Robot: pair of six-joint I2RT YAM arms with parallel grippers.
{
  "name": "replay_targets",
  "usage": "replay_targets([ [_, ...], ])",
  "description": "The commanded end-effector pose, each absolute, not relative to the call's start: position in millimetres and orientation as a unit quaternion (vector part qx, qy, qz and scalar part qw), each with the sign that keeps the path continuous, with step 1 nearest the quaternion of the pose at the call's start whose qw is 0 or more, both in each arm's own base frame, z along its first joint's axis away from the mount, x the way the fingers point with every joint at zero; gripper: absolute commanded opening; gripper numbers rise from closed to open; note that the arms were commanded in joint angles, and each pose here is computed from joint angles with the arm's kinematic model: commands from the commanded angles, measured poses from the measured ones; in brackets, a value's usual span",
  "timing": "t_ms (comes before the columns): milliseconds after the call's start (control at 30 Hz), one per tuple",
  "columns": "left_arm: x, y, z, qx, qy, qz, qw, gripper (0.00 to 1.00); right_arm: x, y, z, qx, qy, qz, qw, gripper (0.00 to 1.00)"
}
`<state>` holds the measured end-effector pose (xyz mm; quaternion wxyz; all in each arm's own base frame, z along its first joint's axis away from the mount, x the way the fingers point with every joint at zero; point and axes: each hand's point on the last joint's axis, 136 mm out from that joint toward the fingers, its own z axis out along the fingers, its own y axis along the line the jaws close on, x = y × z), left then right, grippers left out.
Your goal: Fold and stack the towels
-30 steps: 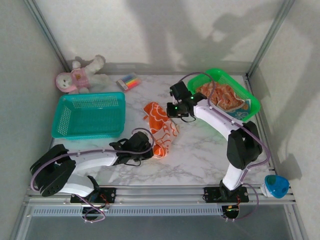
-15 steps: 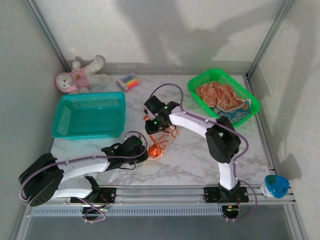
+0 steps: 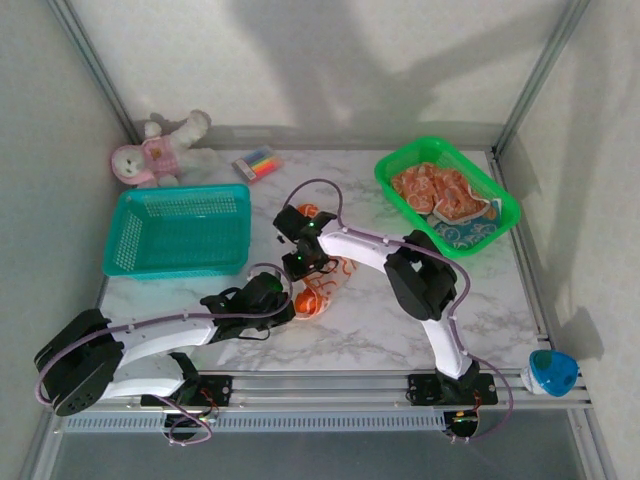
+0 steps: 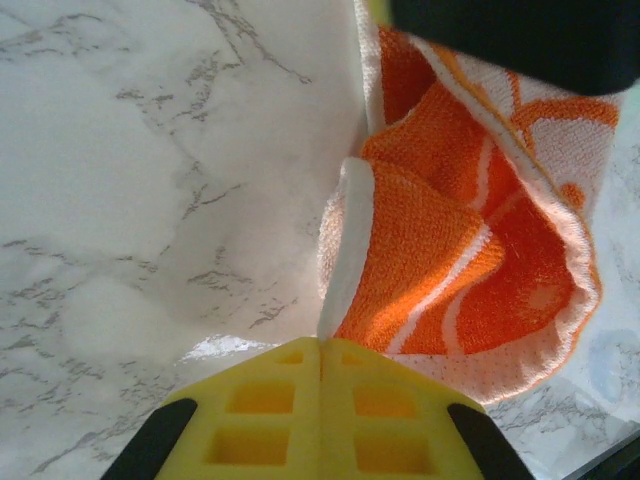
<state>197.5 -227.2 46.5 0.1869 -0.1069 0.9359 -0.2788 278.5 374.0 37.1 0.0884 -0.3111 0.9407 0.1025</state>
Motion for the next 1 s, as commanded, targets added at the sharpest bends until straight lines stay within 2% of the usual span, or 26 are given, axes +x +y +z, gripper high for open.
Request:
replay_targets([
  [0, 198, -220, 45, -0.120, 0.934, -0.272, 0.195, 0.00, 275, 374, 29, -0.324, 0.939, 0.083, 0.080, 0.35],
  [100, 198, -220, 46, -0.121, 0.934, -0.275, 0.196, 0.00, 274, 376, 24, -0.326, 0.939, 0.079, 0.075, 0.34],
  [167, 198, -220, 45, -0.121, 0.934, -0.274, 0.196, 0.00, 274, 375, 21, -0.325, 0.940, 0.076, 0.073, 0.30],
  [267, 199, -220, 46, -0.121, 0.934, -0.274, 0.197, 0.00, 277, 372, 23, -0.325, 0.940, 0.066, 0.079, 0.20],
  [367, 199, -220, 47, -0.123, 0.933, -0.274, 0.199, 0.00, 279, 371, 27, -0.326, 0.940, 0.062, 0.085, 0.02],
  [400, 199, -220, 48, -0.122, 0.933, -0.274, 0.200, 0.00, 281, 370, 29, -0.324, 0.940, 0.061, 0.089, 0.00],
  [867, 204, -215, 57, -0.130, 0.929, -0.271, 0.216, 0.00, 306, 358, 104, -0.261, 0.945, 0.101, 0.171, 0.00],
  [967, 212, -214, 72, -0.137, 0.923, -0.274, 0.233, 0.00, 315, 348, 125, -0.228, 0.947, 0.107, 0.198, 0.00],
])
